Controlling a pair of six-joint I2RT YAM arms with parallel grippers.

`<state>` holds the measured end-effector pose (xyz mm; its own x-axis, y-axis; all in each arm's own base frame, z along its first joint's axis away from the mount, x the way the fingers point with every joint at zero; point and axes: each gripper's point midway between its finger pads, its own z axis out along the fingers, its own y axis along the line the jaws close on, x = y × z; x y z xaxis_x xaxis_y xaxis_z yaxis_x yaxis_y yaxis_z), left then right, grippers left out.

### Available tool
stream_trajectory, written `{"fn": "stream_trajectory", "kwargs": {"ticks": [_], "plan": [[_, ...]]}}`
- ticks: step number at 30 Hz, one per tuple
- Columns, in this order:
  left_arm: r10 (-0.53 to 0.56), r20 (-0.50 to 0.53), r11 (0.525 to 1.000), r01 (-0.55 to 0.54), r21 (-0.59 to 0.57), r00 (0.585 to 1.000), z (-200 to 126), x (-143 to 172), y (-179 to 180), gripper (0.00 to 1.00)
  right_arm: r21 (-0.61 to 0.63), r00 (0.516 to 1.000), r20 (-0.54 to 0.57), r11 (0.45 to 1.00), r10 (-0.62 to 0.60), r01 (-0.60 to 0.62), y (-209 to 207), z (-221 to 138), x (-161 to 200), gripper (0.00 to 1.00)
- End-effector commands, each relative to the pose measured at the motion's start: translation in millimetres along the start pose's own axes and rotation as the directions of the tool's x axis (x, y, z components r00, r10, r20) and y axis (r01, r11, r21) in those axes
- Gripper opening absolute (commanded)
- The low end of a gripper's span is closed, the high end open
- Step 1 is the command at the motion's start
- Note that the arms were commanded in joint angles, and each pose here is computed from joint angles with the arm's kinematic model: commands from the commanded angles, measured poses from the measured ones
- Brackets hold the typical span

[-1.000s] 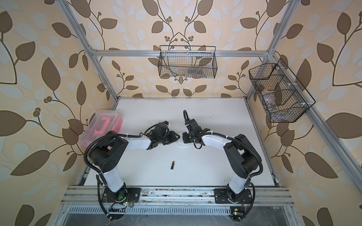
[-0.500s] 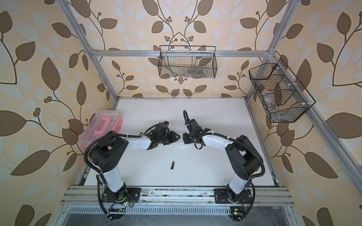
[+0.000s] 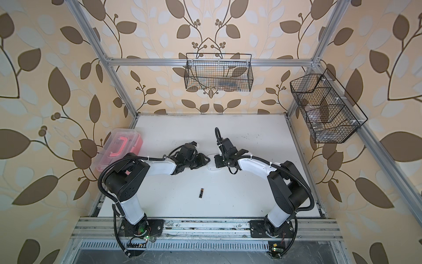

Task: Insert the battery into the alarm
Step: Remove the cover from the alarm, then place the cover at the center of the board.

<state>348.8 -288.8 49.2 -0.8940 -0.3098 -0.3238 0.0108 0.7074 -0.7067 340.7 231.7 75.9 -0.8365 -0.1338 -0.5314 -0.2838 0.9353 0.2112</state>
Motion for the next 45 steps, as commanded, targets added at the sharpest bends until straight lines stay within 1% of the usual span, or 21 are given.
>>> {"fn": "stream_trajectory", "kwargs": {"ticks": [1, 5, 8, 11, 13, 15, 18, 20, 22, 26, 29, 31, 38, 45], "plan": [[-0.034, -0.084, 0.989, 0.022, -0.145, 0.996, 6, 29, 41, 0.34, 0.004, 0.999, 0.034, 1.000, -0.011, 0.011, 2, -10, -13, 0.00], [-0.031, -0.083, 0.989, 0.019, -0.144, 0.996, 5, 28, 40, 0.34, 0.000, 0.999, 0.040, 1.000, 0.018, -0.018, -7, -14, -15, 0.00], [-0.019, -0.082, 0.990, 0.007, -0.141, 0.996, 4, 27, 37, 0.34, 0.034, 0.997, 0.062, 0.999, 0.039, -0.041, -26, -23, -18, 0.01], [-0.004, -0.080, 0.991, -0.007, -0.135, 0.997, 2, 24, 33, 0.34, 0.122, 0.998, 0.057, 0.992, 0.035, -0.042, -54, -33, -16, 0.01], [0.008, -0.076, 0.993, -0.017, -0.119, 0.997, 0, 22, 28, 0.34, 0.217, 0.999, 0.045, 0.975, 0.029, -0.038, -77, -42, -13, 0.02], [0.018, -0.070, 0.994, -0.025, -0.108, 0.997, -1, 18, 23, 0.35, 0.340, 1.000, 0.021, 0.940, 0.022, -0.028, -103, -51, -7, 0.02], [0.035, -0.057, 0.995, -0.040, -0.095, 0.998, -6, 13, 15, 0.35, 0.516, 0.999, -0.038, 0.857, -0.005, 0.024, -136, -64, 1, 0.01], [0.047, -0.046, 0.995, -0.051, -0.084, 0.998, -10, 9, 9, 0.36, 0.598, 0.998, -0.066, 0.800, -0.008, 0.046, -153, -72, 5, 0.00], [0.066, -0.032, 0.995, -0.068, -0.078, 0.997, -14, 5, 3, 0.36, 0.653, 0.997, -0.080, 0.756, 0.002, 0.051, -167, -79, 7, 0.00], [0.097, -0.005, 0.993, -0.097, -0.065, 0.995, -24, -4, -9, 0.36, 0.708, 0.995, -0.097, 0.703, 0.006, 0.065, -180, -81, 11, 0.00], [0.117, 0.013, 0.991, -0.116, -0.064, 0.993, -31, -8, -14, 0.36, 0.779, 0.995, -0.097, 0.624, 0.014, 0.067, -193, -82, 14, 0.00], [0.129, 0.023, 0.990, -0.128, -0.063, 0.991, -35, -10, -16, 0.35, 0.801, 0.996, -0.090, 0.596, 0.026, 0.057, -197, -79, 16, 0.00], [0.149, 0.048, 0.985, -0.144, -0.090, 0.988, -48, -10, -11, 0.36, 0.841, 0.993, -0.104, 0.539, 0.062, 0.054, -202, -58, 24, 0.00], [0.164, 0.061, 0.981, -0.157, -0.117, 0.985, -59, -8, -7, 0.36, 0.839, 0.989, -0.134, 0.537, 0.059, 0.082, -194, -35, 34, 0.00]]}}
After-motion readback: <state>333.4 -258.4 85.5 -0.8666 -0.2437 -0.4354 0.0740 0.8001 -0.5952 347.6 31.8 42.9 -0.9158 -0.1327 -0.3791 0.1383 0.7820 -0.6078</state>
